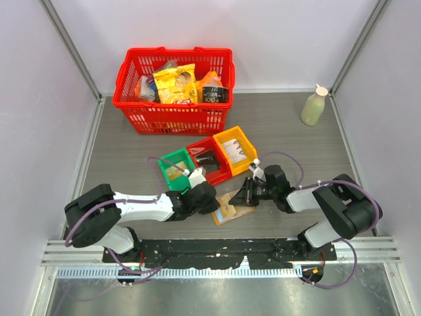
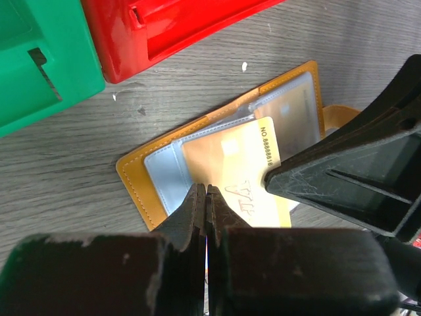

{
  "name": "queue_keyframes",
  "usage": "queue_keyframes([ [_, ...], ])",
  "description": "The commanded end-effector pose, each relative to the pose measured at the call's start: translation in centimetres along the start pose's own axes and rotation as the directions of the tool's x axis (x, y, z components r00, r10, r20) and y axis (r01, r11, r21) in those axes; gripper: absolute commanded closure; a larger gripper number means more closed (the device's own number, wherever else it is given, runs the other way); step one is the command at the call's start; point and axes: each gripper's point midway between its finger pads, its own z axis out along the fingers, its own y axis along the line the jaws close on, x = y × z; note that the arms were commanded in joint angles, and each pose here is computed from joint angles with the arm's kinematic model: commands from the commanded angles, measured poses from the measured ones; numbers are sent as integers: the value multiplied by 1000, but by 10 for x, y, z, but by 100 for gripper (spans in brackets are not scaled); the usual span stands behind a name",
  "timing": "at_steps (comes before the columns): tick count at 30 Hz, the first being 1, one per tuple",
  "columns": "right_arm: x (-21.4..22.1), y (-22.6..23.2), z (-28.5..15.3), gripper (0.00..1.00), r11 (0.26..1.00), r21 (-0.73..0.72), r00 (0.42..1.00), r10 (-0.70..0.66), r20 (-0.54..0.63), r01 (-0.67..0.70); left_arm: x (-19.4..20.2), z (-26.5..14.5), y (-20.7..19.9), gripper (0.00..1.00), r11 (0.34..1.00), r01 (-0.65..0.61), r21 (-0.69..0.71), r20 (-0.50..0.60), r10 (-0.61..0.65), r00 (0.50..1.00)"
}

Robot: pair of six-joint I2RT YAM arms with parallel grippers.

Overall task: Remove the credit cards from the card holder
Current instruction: Remove the credit card from the card holder.

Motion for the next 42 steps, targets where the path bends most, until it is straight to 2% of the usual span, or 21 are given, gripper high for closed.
queue_keyframes([
  [1, -4, 7, -2, 91, 999, -30, 999, -41, 14, 41, 3, 5, 6, 100, 999, 12, -53, -21, -13, 1000],
  [6, -7, 5, -4, 79, 999, -20, 999, -31, 33, 32, 8, 6, 25, 100, 993, 15, -118, -29, -18, 999],
  [11, -9, 7, -7, 78, 999, -32, 999, -26, 47, 28, 8, 6, 29, 100, 990, 15, -137, -30, -20, 999],
  [15, -9, 8, -7, 82, 999, -40, 999, -27, 46, 29, 9, 7, 31, 100, 989, 15, -145, -36, -21, 999],
  [20, -8, 8, -6, 99, 999, -47, 999, -25, 37, 27, 9, 7, 30, 100, 990, 13, -142, -38, -19, 999],
  [25, -11, 8, -8, 99, 998, -44, 998, -40, 46, 42, 11, 8, 33, 100, 988, 10, -153, -43, -17, 999],
  [31, -18, -4, -20, 99, 997, 44, 997, -61, 55, 59, 11, 8, 34, 100, 988, 10, -156, -50, -18, 999],
  [36, -19, -5, -19, 99, 996, 58, 996, -75, 43, 73, 10, 8, 33, 100, 989, 5, -151, -50, -13, 999],
  [39, -17, -6, -16, 91, 997, 45, 998, -59, 28, 58, 10, 9, 30, 100, 990, 3, -143, -51, -10, 999],
  [42, -15, -8, -14, 78, 998, 36, 999, -45, 21, 44, 11, 9, 28, 100, 991, 3, -137, -55, -11, 998],
])
